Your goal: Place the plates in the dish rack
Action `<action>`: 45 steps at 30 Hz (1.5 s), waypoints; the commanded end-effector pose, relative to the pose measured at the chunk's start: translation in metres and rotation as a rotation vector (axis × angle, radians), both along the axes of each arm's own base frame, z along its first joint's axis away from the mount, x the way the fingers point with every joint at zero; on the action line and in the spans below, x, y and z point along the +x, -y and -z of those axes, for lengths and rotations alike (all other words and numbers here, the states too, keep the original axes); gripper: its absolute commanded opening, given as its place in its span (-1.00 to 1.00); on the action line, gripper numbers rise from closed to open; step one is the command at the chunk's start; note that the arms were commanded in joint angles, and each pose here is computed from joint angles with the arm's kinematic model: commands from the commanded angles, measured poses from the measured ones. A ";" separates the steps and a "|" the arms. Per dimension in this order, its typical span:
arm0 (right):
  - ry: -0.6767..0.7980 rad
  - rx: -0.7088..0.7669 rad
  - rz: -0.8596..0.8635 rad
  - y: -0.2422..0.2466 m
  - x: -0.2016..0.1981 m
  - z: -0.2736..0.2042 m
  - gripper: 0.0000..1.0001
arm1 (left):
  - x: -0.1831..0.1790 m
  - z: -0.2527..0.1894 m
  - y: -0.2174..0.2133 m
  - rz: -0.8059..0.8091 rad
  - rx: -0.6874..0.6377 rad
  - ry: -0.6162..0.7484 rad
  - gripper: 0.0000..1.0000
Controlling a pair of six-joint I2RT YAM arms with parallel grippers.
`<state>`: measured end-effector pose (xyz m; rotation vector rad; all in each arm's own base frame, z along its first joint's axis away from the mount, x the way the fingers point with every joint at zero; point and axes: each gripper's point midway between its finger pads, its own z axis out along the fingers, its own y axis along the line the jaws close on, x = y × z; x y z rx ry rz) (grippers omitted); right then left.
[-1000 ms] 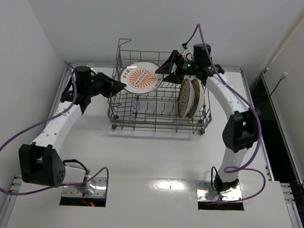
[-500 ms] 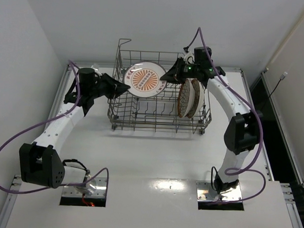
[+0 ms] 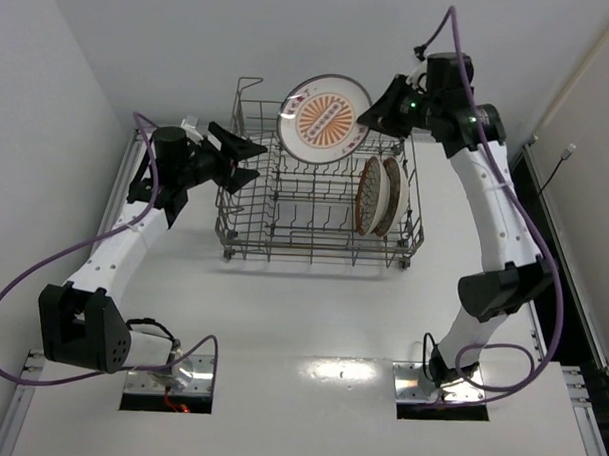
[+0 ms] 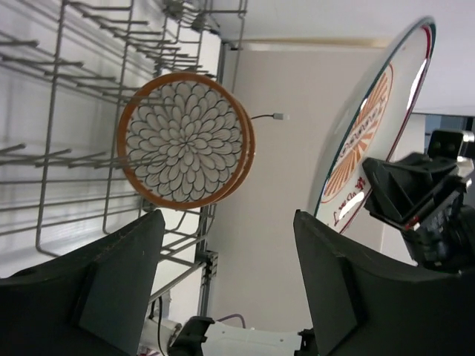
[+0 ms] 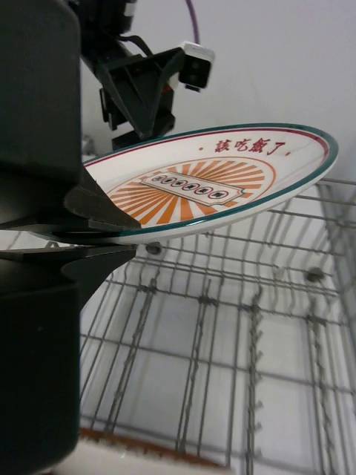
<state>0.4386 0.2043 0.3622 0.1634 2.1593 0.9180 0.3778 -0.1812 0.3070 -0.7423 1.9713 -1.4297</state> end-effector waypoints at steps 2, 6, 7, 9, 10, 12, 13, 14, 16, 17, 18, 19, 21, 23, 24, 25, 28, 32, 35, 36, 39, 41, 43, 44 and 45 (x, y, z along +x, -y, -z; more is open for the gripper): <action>0.079 -0.156 0.250 0.060 -0.021 -0.042 -1.00 | 0.006 -0.032 0.005 0.028 -0.017 0.100 0.35; 0.056 -0.315 0.413 0.105 -0.037 -0.045 -1.00 | 0.005 -0.020 0.003 0.016 0.013 0.060 0.35; 0.011 -0.380 0.468 0.120 -0.041 -0.033 -1.00 | 0.005 -0.018 0.003 0.016 0.015 0.051 0.35; -0.023 -0.484 0.521 0.138 -0.051 -0.025 -1.00 | 0.004 -0.016 0.002 0.018 0.023 0.048 0.35; -0.034 -0.506 0.538 0.143 -0.054 -0.023 -1.00 | 0.003 -0.014 0.002 0.018 0.024 0.035 0.35; -0.052 -0.559 0.574 0.151 -0.055 -0.015 -1.00 | 0.003 -0.012 0.002 0.019 0.026 0.026 0.35; -0.061 -0.582 0.575 0.151 -0.062 -0.012 -1.00 | 0.002 -0.009 0.002 0.019 0.028 0.013 0.35; -0.057 -0.595 0.579 0.151 -0.064 -0.012 -1.00 | 0.001 -0.007 0.002 0.022 0.038 0.011 0.35; -0.073 -0.648 0.598 0.154 -0.065 -0.003 -1.00 | -0.003 -0.003 0.003 0.036 0.045 -0.006 0.35; -0.069 -0.661 0.603 0.155 -0.068 -0.003 -1.00 | -0.003 -0.001 0.002 0.036 0.047 -0.017 0.35; -0.066 -0.689 0.611 0.153 -0.069 -0.001 -1.00 | -0.004 0.001 0.002 0.039 0.054 -0.020 0.35; -0.067 -0.734 0.606 0.148 -0.070 0.008 -1.00 | -0.005 0.003 0.002 0.039 0.056 -0.029 0.35; -0.064 -0.750 0.606 0.145 -0.069 0.012 -1.00 | -0.003 0.007 0.002 0.042 0.063 -0.033 0.35; -0.046 -0.795 0.595 0.136 -0.067 0.015 -1.00 | -0.005 0.011 0.002 0.045 0.074 -0.046 0.35; -0.043 -0.813 0.592 0.132 -0.066 0.017 -1.00 | -0.005 0.011 0.002 0.045 0.074 -0.046 0.35; -0.038 -0.840 0.600 0.131 -0.064 0.019 -1.00 | -0.005 0.011 0.002 0.045 0.074 -0.046 0.35; -0.007 -0.895 0.595 0.116 -0.056 0.018 -1.00 | -0.006 0.013 0.001 0.048 0.082 -0.051 0.35; 0.022 -0.971 0.564 0.099 -0.053 0.020 -1.00 | -0.007 0.015 0.001 0.049 0.083 -0.060 0.35; 0.035 -1.008 0.542 0.089 -0.048 0.027 -1.00 | -0.007 0.015 0.001 0.049 0.083 -0.060 0.35; 0.042 -1.025 0.534 0.084 -0.045 0.030 -1.00 | -0.007 0.015 0.001 0.049 0.083 -0.060 0.35; 0.039 -1.073 0.514 0.078 -0.039 0.041 -1.00 | -0.007 0.015 0.001 0.049 0.083 -0.060 0.35; 0.041 -1.106 0.507 0.074 -0.037 0.045 -1.00 | -0.007 0.015 0.001 0.052 0.089 -0.054 0.35; 0.047 -1.115 0.492 0.067 -0.032 0.052 -1.00 | -0.007 0.015 0.001 0.052 0.089 -0.054 0.35; 0.049 -1.136 0.490 0.067 -0.029 0.055 -1.00 | -0.007 0.015 0.001 0.052 0.089 -0.054 0.35; 0.049 -1.145 0.484 0.066 -0.028 0.057 -1.00 | -0.007 0.015 0.001 0.052 0.089 -0.054 0.35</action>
